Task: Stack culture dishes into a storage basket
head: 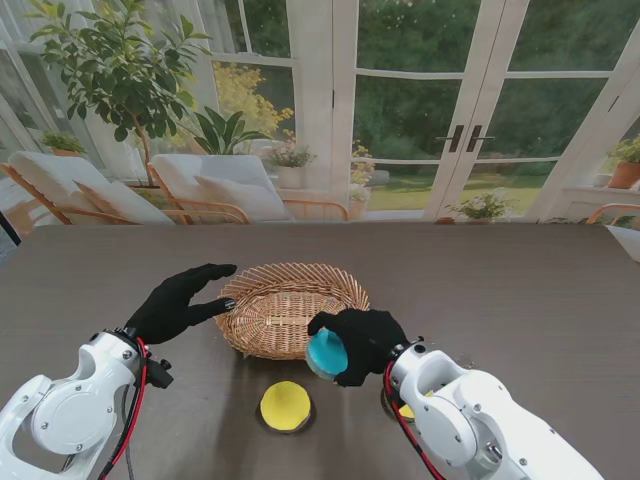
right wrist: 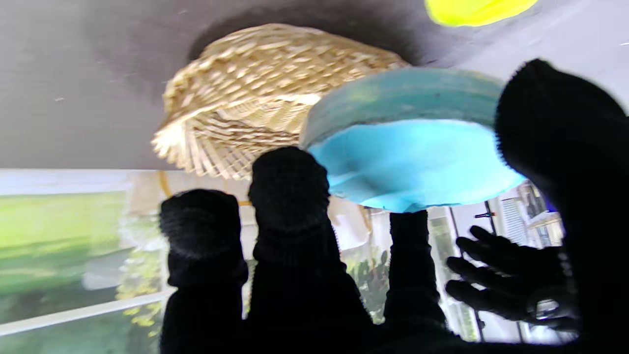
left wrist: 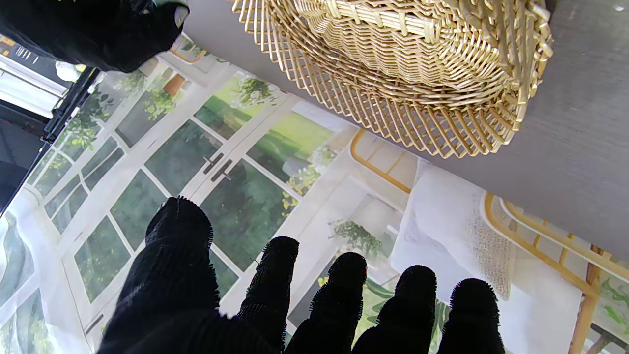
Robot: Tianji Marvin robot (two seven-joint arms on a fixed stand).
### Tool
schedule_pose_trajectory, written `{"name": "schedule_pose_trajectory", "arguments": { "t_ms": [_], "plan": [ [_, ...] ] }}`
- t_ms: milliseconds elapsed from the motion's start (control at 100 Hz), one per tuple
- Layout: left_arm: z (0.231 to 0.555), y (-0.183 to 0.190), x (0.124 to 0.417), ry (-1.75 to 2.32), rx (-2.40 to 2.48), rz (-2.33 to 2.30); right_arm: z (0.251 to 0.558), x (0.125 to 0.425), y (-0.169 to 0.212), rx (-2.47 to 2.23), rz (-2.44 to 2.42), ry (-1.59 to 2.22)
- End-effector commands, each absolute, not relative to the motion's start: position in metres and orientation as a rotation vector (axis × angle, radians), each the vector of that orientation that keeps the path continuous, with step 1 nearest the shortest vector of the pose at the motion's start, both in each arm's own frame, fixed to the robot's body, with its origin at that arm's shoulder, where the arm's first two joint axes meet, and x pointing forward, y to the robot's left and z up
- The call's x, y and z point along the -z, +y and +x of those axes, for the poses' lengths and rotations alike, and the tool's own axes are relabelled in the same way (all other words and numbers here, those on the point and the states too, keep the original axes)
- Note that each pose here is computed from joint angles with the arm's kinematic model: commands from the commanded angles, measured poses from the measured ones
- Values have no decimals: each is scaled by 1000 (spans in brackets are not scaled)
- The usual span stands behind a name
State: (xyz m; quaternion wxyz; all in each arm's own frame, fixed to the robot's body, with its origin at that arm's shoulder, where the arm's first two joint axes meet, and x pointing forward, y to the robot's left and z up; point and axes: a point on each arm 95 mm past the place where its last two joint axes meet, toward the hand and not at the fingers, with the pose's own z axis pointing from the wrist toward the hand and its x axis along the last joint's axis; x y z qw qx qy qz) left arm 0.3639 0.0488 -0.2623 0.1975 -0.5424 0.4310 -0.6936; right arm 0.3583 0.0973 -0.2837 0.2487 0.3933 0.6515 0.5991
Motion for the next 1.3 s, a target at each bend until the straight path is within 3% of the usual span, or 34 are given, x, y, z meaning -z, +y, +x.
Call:
{"name": "schedule_pose_trajectory", "arguments": {
  "t_ms": [0,550,1290],
  "plan": [
    [362,47,261,1219,1940,-1521,346,289,109,-1664,1073,1813],
    [358,55,261,1184,1921,-1523,328,318,150,-1735,980,1902],
    [356,58,261,1171,1912,-1526,329,343,166,-1746,811,1974]
  ]
}}
